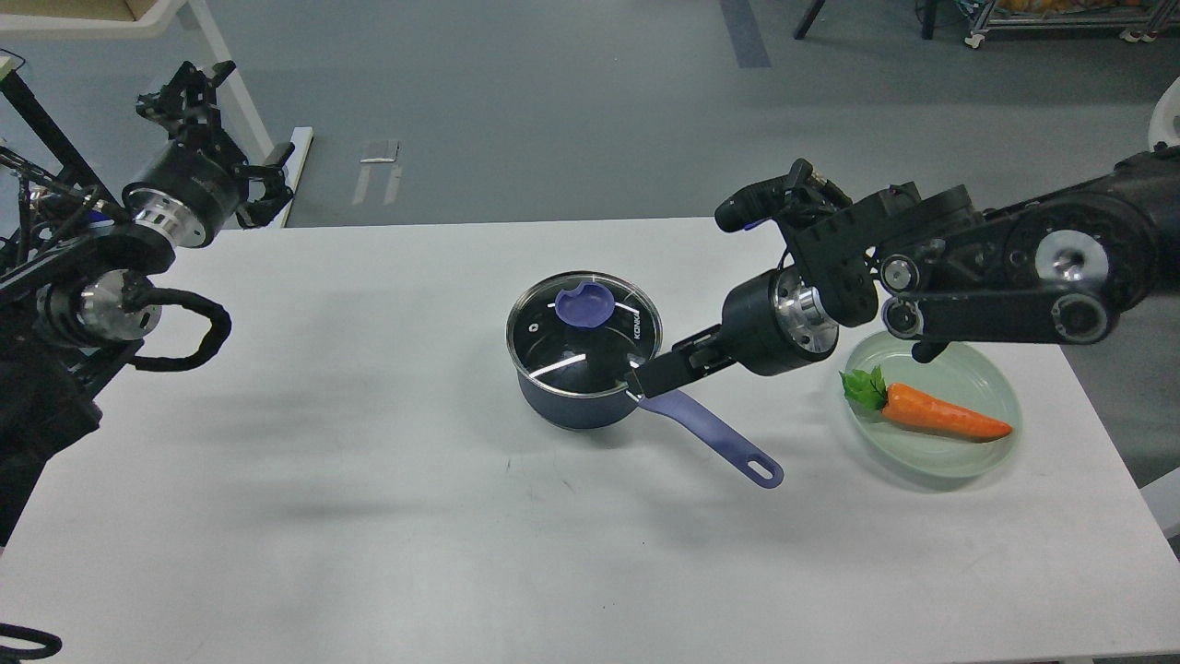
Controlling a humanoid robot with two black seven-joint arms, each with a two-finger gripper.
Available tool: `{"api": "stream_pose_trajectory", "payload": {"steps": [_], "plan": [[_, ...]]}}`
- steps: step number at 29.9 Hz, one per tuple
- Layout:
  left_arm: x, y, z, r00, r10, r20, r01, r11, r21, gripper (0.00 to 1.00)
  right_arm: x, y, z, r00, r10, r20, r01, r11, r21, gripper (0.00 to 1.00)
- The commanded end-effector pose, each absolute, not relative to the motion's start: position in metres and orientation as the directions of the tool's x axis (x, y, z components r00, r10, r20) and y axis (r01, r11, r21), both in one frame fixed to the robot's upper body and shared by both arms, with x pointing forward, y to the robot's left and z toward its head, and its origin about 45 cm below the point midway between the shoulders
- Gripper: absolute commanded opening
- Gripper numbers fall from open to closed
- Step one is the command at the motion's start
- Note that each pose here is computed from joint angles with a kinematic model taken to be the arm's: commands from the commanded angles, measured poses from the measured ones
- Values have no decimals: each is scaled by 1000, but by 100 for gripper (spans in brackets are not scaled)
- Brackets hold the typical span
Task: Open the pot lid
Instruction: 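Reach the right gripper down and grasp the lavender saucepan handle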
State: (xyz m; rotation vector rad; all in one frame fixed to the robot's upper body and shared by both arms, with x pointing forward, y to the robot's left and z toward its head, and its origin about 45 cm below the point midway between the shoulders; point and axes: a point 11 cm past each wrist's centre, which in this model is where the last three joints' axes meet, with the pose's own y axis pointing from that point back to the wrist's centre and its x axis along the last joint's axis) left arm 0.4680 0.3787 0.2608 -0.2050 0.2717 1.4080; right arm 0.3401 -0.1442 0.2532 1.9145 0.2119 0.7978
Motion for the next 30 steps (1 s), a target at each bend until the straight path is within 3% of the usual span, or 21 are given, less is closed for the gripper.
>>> {"api": "stream_pose_trajectory", "payload": {"steps": [1, 16, 24, 30], "plan": [[467, 382, 263, 136, 943, -303, -989, 149, 18, 99, 334, -153, 244, 736, 536, 415, -177, -439, 881, 89], [472, 373, 272, 159, 939, -304, -986, 167, 0, 99, 331, -166, 230, 702, 595, 392, -174, -391, 904, 59], [472, 368, 273, 175, 937, -302, -983, 183, -2, 99, 330, -166, 229, 708, 588, 391, -173, -392, 903, 51], [474, 361, 279, 212, 945, -251, -977, 214, -16, 99, 328, -168, 223, 716, 587, 377, -160, -388, 908, 51]]}}
